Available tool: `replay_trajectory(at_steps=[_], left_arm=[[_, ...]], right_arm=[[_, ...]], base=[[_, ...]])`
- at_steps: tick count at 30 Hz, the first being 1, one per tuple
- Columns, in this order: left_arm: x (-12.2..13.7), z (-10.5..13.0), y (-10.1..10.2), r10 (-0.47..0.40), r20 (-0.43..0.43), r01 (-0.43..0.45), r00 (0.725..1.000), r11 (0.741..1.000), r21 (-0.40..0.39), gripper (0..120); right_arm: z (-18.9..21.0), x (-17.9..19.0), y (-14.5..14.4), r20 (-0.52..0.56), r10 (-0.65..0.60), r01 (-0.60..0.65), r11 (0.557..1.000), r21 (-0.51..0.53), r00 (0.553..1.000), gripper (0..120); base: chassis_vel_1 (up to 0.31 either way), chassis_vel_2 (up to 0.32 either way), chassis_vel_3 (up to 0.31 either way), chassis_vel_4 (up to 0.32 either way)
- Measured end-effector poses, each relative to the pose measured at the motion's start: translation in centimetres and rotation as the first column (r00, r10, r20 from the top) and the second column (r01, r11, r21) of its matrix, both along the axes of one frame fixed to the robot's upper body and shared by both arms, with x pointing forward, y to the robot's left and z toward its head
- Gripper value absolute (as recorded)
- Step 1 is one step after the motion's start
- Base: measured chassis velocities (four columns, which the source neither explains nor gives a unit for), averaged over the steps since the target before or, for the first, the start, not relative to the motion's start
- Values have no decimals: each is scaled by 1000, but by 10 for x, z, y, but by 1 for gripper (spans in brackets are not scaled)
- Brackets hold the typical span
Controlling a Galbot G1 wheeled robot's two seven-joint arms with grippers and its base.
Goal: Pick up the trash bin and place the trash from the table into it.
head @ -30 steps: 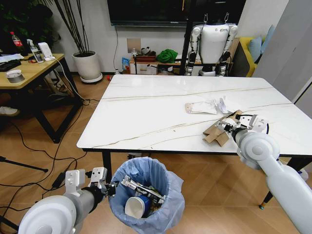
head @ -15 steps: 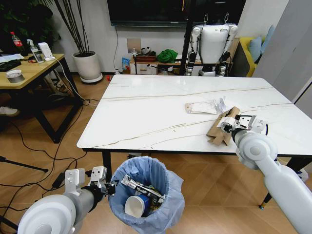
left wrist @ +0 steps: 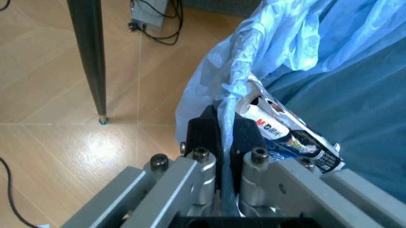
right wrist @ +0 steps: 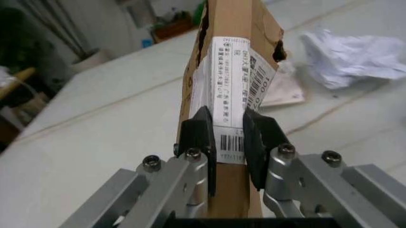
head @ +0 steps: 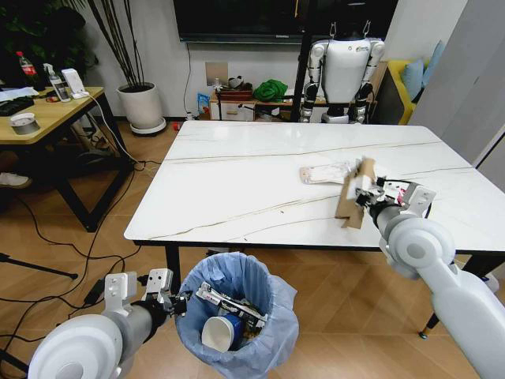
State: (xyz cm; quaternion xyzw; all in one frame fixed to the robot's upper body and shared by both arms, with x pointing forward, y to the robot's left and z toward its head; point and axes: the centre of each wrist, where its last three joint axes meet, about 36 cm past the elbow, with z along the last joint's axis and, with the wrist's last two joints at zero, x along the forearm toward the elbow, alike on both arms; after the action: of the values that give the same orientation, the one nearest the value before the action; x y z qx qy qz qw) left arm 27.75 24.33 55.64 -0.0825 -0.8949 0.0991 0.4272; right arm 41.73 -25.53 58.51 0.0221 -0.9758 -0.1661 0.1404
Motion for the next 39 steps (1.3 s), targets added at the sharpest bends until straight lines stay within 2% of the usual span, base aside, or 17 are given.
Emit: replay_trajectory(at_steps=[1, 3, 7, 8, 11, 12, 13, 14, 16, 18, 20, 21, 24, 30, 36, 38, 39], left_arm=[[0, 0, 0, 0, 0, 0, 1000, 1000, 0, 0], [0, 0, 0, 0, 0, 0, 1000, 1000, -1, 0], [1, 1, 0, 0, 1, 0, 1000, 1000, -6, 0], [1, 1, 0, 0, 1, 0, 1000, 1000, -6, 0], [1, 1, -1, -1, 1, 1, 1000, 1000, -8, 0], [1, 1, -1, -1, 0, 1, 1000, 1000, -7, 0], [1, 1, -1, 0, -1, 0, 1000, 1000, -7, 0], [1, 1, -1, 0, -1, 0, 1000, 1000, -7, 0], [1, 1, 0, 5, -3, -5, 1000, 1000, -5, 0], [1, 1, 0, 6, -2, -6, 1000, 1000, -6, 0], [1, 1, 0, 7, -2, -7, 1000, 1000, -6, 0], [1, 1, 0, 9, -2, -9, 1000, 1000, -6, 0], [1, 1, 1, 18, -5, -18, 1000, 1000, -12, 0], [2, 2, 2, 31, -5, -31, 1000, 999, -16, 0], [2, 3, 3, 33, -1, -33, 999, 999, -16, 0], [2, 4, 3, 33, 0, -33, 999, 999, -16, 0], [2, 4, 3, 33, 0, -33, 999, 999, -16, 0]], right_arm=[[0, 0, 0, 0, 0, 0, 1000, 0, 1000, 11], [9, -13, 7, 71, 104, -106, 994, 32, 992, 11], [19, -39, 24, 167, 300, -314, 947, 66, 939, 11], [19, -39, 24, 167, 300, -314, 947, 66, 939, 11], [18, -59, 41, 191, 442, -464, 881, 89, 876, 11], [14, -65, 48, 195, 500, -524, 846, 101, 844, 11], [12, -68, 53, 197, 525, -551, 828, 108, 828, 11], [12, -68, 53, 197, 525, -551, 828, 108, 828, 11], [4, -78, 68, 205, 607, -636, 761, 131, 768, 11], [0, -85, 76, 209, 657, -687, 713, 140, 724, 11], [-1, -86, 77, 210, 664, -694, 706, 141, 718, 11], [-6, -91, 84, 208, 697, -727, 670, 151, 686, 11], [-18, -100, 93, 199, 736, -762, 625, 168, 647, 11], [-44, -105, 101, 183, 773, -794, 596, 120, 607, 11], [-57, -100, 91, 205, 788, -810, 584, 46, 580, 12], [-59, -98, 88, 216, 793, -816, 577, 29, 569, 20], [-59, -98, 88, 216, 793, -816, 577, 29, 569, 20]], base=[[0, 0, 0, 0], [0, 0, 0, 0], [0, 0, 0, 0], [0, 0, 0, 0], [0, 0, 0, 0], [0, 0, 0, 0], [0, 0, 0, 0], [0, 0, 0, 0], [0, 0, 0, 0], [0, 0, 0, 0], [0, 0, 0, 0], [0, 0, 0, 0], [0, 0, 0, 0], [0, 0, 0, 0], [0, 0, 0, 0], [0, 0, 0, 0], [0, 0, 0, 0]])
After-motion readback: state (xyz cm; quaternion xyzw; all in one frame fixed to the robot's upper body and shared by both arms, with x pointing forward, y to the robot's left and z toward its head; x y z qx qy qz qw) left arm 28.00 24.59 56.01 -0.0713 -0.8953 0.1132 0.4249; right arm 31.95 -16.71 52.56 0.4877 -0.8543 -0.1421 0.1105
